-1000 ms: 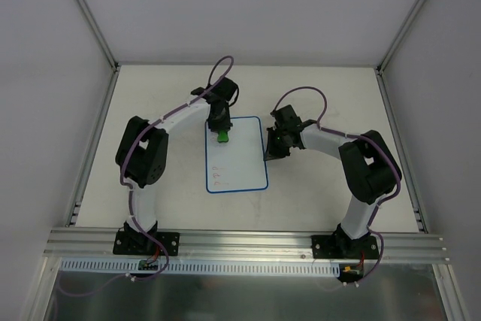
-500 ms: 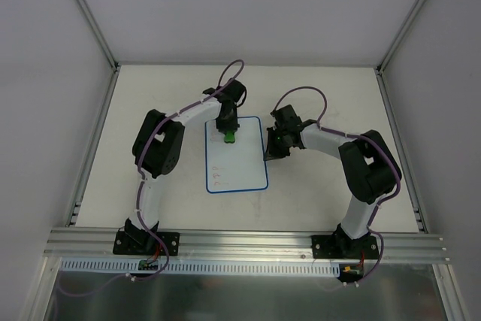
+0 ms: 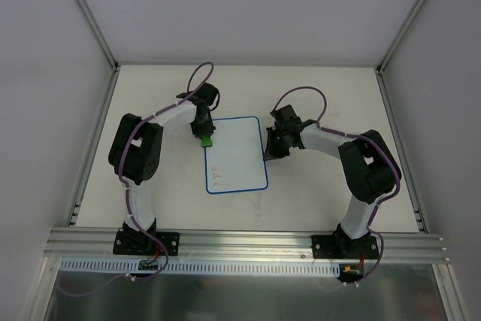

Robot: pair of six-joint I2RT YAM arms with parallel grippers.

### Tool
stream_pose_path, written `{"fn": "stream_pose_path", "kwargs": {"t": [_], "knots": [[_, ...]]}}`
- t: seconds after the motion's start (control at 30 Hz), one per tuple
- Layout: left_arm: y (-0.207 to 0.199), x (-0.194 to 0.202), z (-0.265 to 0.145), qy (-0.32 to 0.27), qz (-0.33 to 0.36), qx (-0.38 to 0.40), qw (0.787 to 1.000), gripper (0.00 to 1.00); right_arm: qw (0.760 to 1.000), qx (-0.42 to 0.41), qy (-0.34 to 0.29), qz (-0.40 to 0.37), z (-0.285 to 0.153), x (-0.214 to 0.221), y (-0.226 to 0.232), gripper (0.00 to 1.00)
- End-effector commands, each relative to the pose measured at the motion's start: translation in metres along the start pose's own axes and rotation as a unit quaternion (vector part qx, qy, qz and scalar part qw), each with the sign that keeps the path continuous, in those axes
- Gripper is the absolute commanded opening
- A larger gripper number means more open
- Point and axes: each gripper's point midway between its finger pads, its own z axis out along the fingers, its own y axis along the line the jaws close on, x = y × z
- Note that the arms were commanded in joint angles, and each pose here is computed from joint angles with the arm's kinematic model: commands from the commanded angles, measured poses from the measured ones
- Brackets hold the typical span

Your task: Erase the whiteboard

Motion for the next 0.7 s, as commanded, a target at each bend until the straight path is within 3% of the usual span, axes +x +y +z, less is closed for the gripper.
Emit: {"fn": "stream_pose_path", "kwargs": {"t": [0.0,0.13,0.37,0.67], "knots": [[0.071,0.028,0.006,0.055,-0.004,-0.105,0.993,0.00,0.994,0.085,0.066,0.004,0.011,0.040,-0.046,0.00],[0.063,0.006,-0.005,0.034,-0.006,-0.081,0.996,0.00,0.994,0.085,0.065,0.004,0.010,0.040,-0.046,0.00],[0.003,-0.047,-0.035,-0.025,0.022,0.005,0.999,0.00,0.994,0.085,0.064,0.003,0.010,0.039,-0.046,0.00],[-0.061,-0.050,-0.029,-0.021,0.097,0.068,0.993,0.00,0.995,0.082,0.062,-0.001,0.009,0.037,-0.044,0.00]]}}
